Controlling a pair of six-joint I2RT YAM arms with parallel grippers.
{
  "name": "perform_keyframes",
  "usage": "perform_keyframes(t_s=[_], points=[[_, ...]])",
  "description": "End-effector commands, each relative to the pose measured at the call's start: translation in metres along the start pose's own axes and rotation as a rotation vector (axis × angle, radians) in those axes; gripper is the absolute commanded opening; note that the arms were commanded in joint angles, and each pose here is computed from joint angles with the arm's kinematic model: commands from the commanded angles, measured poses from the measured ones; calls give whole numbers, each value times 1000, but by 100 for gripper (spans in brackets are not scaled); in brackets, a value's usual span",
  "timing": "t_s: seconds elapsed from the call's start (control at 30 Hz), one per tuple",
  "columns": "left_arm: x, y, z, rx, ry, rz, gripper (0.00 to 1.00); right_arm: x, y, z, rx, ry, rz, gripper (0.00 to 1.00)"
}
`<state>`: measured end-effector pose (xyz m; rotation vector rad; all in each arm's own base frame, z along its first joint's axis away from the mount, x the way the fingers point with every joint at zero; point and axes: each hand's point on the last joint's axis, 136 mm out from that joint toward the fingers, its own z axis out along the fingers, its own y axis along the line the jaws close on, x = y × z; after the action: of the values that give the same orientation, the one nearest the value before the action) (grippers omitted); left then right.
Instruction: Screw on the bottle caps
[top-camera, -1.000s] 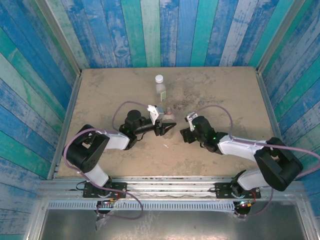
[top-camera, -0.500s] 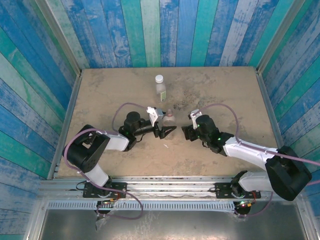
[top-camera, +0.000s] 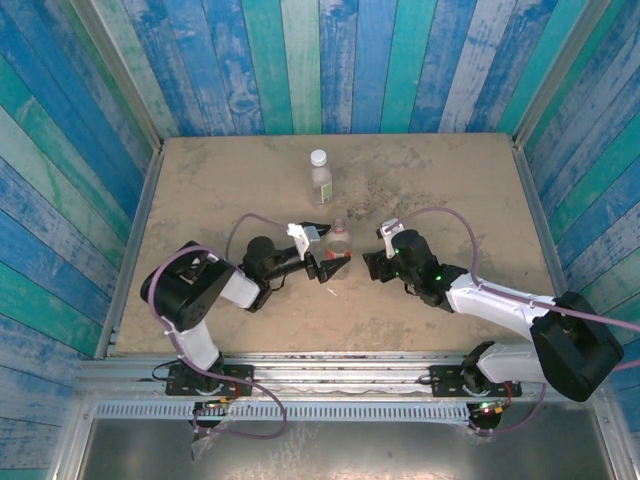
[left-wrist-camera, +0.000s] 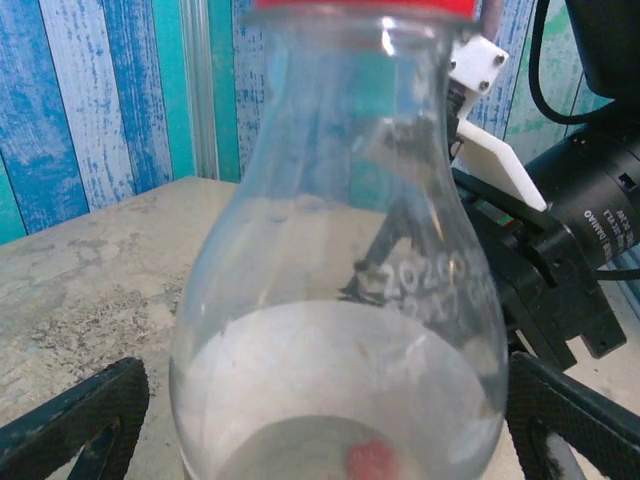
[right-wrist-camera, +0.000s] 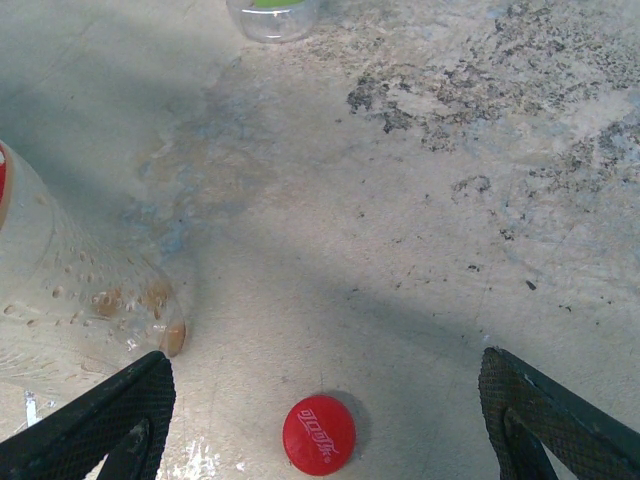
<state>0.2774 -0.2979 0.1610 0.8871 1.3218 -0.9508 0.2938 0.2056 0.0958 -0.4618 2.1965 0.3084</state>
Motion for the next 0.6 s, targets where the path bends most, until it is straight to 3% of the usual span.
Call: perform_keyframes(t_s=[0.0, 0.07, 0.57], points=[[-1, 3, -2, -18, -57, 73, 98, -5, -2, -4, 5, -6, 10, 82], [2, 3, -1, -15, -58, 79, 99, -5, -3, -3, 10, -4, 11, 81], [11, 4, 9, 22, -19, 85, 78, 0, -2, 0, 5, 17, 11, 82]])
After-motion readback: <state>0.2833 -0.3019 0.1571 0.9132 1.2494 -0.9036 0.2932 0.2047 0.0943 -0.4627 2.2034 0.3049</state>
